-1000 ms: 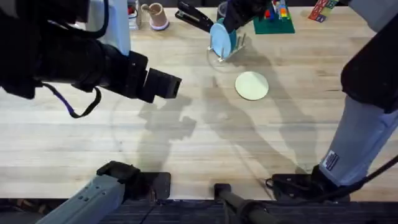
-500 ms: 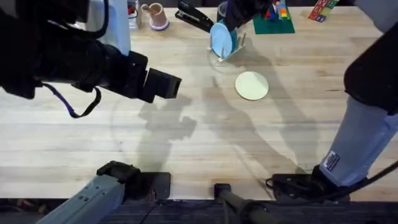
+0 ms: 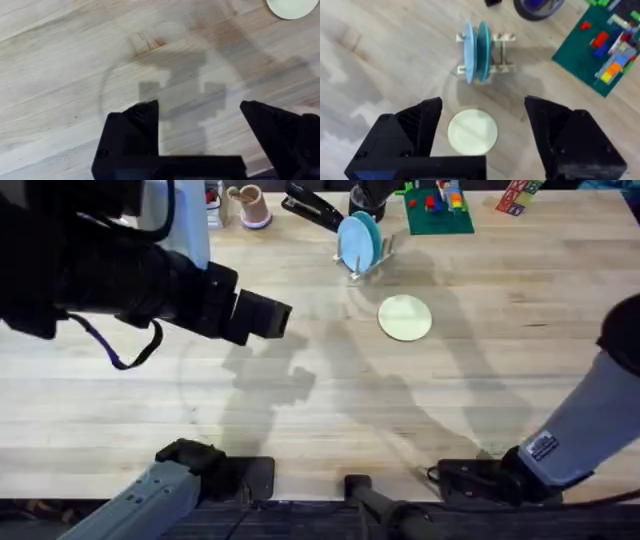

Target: Pick up the plates from the table one by one and place each into a slot on the dish rack.

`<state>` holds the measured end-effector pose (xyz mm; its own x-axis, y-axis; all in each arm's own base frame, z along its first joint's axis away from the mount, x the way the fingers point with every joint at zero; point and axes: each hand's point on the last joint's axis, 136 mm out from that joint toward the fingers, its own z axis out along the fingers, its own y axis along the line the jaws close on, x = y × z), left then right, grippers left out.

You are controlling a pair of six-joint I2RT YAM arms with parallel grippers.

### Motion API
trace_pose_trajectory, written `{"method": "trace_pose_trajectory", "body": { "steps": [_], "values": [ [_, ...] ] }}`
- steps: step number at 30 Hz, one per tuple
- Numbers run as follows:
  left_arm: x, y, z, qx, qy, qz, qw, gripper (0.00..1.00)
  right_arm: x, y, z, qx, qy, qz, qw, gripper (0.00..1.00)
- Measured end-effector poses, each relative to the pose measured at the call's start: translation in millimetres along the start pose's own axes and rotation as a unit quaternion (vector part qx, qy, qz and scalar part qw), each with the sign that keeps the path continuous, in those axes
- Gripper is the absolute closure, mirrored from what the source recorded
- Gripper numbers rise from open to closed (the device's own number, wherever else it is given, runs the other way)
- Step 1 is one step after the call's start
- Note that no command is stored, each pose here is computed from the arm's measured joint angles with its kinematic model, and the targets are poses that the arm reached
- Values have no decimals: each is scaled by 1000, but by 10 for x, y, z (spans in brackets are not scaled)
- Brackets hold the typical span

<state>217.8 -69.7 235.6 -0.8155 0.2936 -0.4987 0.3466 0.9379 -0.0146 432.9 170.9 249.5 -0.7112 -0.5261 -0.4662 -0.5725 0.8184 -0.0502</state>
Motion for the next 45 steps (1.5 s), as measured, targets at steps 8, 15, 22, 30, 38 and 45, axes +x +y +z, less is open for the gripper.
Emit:
{"method": "trace_pose_trajectory", "body": {
  "steps": [8, 15, 22, 30, 38, 45],
  "values": [
    [8, -1, 0, 0, 2, 0, 1000, 6, 89, 31, -289, 2, -3, 6, 1000, 8],
    [13, -1, 0, 0, 3, 0, 1000, 7, 270, -128, -747, 23, -32, 37, 999, 8],
    [11, -14, 0, 4, 2, 0, 1000, 7, 760, -278, -963, 42, -22, 90, 995, 7],
    [-8, -104, -3, 30, -2, 0, 1000, 7, 1393, -98, -964, 37, 11, 111, 993, 7],
    [-45, -278, -21, 81, -10, 0, 997, 7, 1864, 79, -968, 39, 30, 126, 991, 7],
    [-163, -440, 34, 133, -15, 1, 991, 6, 2135, -51, -1047, 72, 51, 193, 977, 7]
  ]
}}
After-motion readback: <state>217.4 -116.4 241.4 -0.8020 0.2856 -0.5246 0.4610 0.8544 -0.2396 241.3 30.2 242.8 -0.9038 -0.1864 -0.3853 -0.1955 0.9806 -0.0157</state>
